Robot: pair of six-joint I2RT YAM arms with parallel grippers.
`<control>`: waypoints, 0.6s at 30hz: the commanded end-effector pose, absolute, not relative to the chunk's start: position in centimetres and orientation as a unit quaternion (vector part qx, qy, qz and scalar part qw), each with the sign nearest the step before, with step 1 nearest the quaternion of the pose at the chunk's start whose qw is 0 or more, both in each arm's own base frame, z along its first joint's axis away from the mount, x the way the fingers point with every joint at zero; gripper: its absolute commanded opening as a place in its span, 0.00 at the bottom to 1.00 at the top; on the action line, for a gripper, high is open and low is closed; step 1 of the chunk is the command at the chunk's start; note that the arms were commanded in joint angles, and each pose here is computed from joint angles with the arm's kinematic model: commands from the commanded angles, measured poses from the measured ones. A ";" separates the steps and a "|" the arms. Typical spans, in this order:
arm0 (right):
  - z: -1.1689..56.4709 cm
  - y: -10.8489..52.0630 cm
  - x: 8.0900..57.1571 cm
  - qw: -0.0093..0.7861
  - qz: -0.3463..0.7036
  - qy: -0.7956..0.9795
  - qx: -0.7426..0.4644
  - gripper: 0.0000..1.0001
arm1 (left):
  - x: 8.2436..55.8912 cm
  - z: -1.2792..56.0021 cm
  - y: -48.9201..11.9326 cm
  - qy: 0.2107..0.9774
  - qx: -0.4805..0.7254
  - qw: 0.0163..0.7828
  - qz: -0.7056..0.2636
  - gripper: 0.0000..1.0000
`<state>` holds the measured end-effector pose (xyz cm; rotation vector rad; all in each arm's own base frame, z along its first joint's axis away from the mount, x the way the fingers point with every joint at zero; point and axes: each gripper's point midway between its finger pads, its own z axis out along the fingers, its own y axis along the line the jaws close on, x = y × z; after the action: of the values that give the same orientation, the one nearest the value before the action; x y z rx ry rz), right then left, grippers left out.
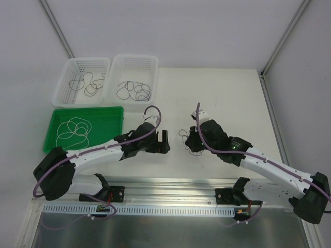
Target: Untangle the cables
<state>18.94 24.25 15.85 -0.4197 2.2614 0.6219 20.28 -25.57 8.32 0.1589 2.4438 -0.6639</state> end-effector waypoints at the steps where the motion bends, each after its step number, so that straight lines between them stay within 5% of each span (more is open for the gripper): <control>1: 17.8 25.0 18.3 0.384 0.278 0.865 -0.165 0.01 | 24.1 10.7 -28.6 0.881 0.073 0.379 -0.272 0.93; 18: 19.5 24.7 16.7 0.388 0.307 0.850 -0.180 0.01 | 25.5 10.7 -36.3 0.773 0.224 0.444 -0.394 0.76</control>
<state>17.26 24.19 18.51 -0.4475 2.1895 0.7243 25.41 -33.63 8.16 0.4825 2.0882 -0.8502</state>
